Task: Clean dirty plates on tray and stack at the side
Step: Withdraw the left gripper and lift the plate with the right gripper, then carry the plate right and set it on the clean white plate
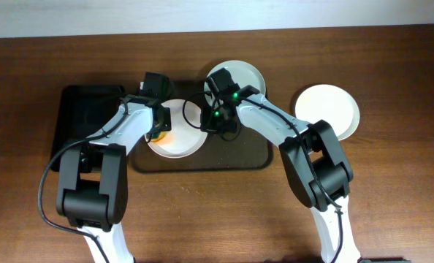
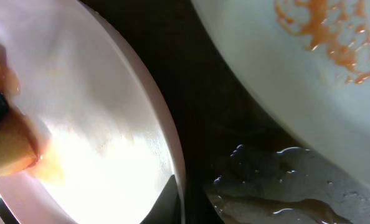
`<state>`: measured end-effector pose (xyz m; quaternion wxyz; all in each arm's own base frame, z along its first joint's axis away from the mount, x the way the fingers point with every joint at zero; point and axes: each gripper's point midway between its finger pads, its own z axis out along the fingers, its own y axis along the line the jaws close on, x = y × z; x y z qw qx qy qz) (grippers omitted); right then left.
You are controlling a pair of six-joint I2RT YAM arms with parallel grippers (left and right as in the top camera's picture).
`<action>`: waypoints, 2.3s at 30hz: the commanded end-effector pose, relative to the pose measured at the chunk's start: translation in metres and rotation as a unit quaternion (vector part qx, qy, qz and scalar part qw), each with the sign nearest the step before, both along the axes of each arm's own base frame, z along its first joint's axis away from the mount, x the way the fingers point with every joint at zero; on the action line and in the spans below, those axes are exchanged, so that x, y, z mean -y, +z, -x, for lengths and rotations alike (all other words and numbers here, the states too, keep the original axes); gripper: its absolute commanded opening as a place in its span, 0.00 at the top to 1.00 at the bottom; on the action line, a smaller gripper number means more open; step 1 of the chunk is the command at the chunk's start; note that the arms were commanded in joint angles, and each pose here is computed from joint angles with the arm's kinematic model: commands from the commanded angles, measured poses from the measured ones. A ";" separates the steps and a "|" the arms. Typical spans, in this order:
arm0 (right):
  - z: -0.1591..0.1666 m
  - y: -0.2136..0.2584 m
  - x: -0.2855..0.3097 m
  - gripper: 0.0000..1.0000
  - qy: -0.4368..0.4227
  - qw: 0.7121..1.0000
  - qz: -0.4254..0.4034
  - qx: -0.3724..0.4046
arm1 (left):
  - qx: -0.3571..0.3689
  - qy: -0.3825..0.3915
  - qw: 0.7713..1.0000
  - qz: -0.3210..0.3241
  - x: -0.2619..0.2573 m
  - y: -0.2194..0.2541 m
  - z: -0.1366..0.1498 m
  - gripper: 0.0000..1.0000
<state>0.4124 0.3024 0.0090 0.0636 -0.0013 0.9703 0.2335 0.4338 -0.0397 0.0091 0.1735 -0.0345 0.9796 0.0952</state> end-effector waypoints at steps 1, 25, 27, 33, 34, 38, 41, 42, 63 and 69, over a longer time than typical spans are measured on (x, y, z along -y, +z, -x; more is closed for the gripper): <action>0.001 -0.009 0.000 0.96 -0.002 1.000 0.008 -0.006 | -0.008 0.004 0.999 -0.045 -0.014 -0.017 0.003 0.99; 0.011 0.130 0.062 0.96 -0.006 0.987 0.117 0.114 | 0.061 0.036 0.994 0.081 -0.004 0.077 -0.015 0.99; 0.012 0.166 0.098 0.96 -0.031 0.962 0.207 0.175 | 0.060 0.049 0.992 0.100 -0.010 0.076 -0.016 0.99; 0.026 0.242 0.113 0.96 -0.078 0.826 0.427 0.359 | 0.066 0.058 0.986 0.138 -0.017 0.078 -0.021 0.99; 0.033 0.261 0.109 0.96 -0.104 0.788 0.456 0.401 | 0.066 0.058 0.986 0.139 -0.017 0.078 -0.021 0.99; 0.057 0.305 0.095 0.96 -0.134 0.699 0.506 0.487 | 0.064 0.053 0.985 0.151 -0.012 0.078 -0.021 0.99; 0.072 0.324 0.084 0.96 -0.142 0.660 0.521 0.523 | 0.063 0.050 0.984 0.157 -0.010 0.078 -0.021 0.99; 0.076 0.328 0.081 0.96 -0.143 0.652 0.522 0.531 | 0.062 0.050 0.984 0.159 -0.009 0.078 -0.021 0.99; 0.023 0.175 0.348 0.96 -0.318 0.901 0.292 0.047 | 0.062 0.050 0.984 0.159 -0.009 0.078 -0.021 0.99; 0.017 0.104 0.436 0.96 -0.371 0.878 0.301 -0.033 | 0.062 0.050 0.984 0.159 -0.009 0.078 -0.021 0.99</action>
